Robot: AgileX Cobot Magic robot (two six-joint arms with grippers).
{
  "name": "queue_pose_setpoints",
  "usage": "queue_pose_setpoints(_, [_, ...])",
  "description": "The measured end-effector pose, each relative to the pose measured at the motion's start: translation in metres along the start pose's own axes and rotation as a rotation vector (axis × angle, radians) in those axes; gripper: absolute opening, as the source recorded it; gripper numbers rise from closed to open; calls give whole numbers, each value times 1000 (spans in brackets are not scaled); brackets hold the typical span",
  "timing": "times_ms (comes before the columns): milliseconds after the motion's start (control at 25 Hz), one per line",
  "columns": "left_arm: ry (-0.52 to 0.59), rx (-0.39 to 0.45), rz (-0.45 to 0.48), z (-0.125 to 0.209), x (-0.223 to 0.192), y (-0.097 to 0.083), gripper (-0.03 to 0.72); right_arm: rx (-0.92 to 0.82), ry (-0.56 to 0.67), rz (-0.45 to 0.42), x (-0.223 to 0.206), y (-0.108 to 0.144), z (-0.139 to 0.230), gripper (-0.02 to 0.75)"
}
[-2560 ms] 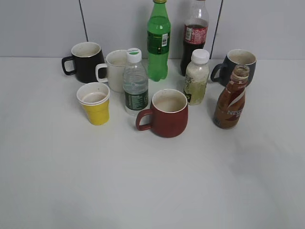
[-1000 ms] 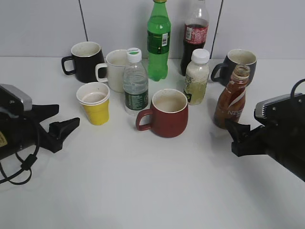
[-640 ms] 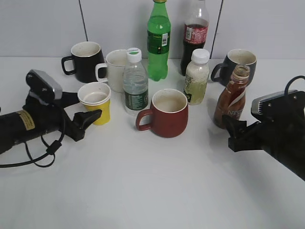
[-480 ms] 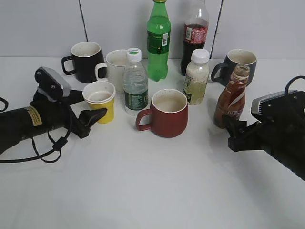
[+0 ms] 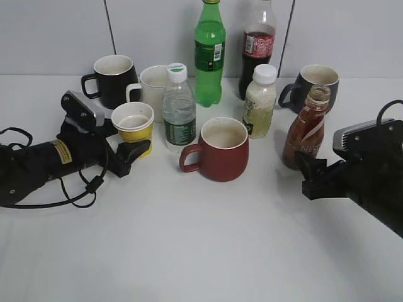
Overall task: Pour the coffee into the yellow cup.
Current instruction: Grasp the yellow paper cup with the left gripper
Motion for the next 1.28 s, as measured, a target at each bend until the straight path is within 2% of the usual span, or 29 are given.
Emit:
queue_pose_setpoints(320, [-28,2,10,5,-14,3,591,-7,3,17,0,-3,1,587])
queue_pose_setpoints(560, [-50,-10,36,5,-28,-5,591,-7,4,18,0,-3,1,587])
queue_pose_setpoints(840, [-73,0,2,-1,-34,2,580,-7,4,19,0,-3,1,585])
queue_pose_setpoints(1120, [-73,3,-1,-1,-34,3,403,-7,3,19,0,-3,1,585])
queue_pose_setpoints(1200, [-73,6,0,-1,-33,2,363,-7,-3,20,-2,-4,-1,585])
queue_pose_setpoints(1280, [-69,13,0,-1,-29,0,356,-8,-16,22,-4,-4,-5,585])
Point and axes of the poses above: a point on each arm's last joint axis where the gripper is mounted, x pointing back along that axis away from the gripper, y along the wrist's bending axis when the last joint is at zero, z = x × y, the point moved 8 cm from there along -x, pointing out along that axis toward the gripper, and after that the axes turned 4 degrees about x, right-handed, at the moved point
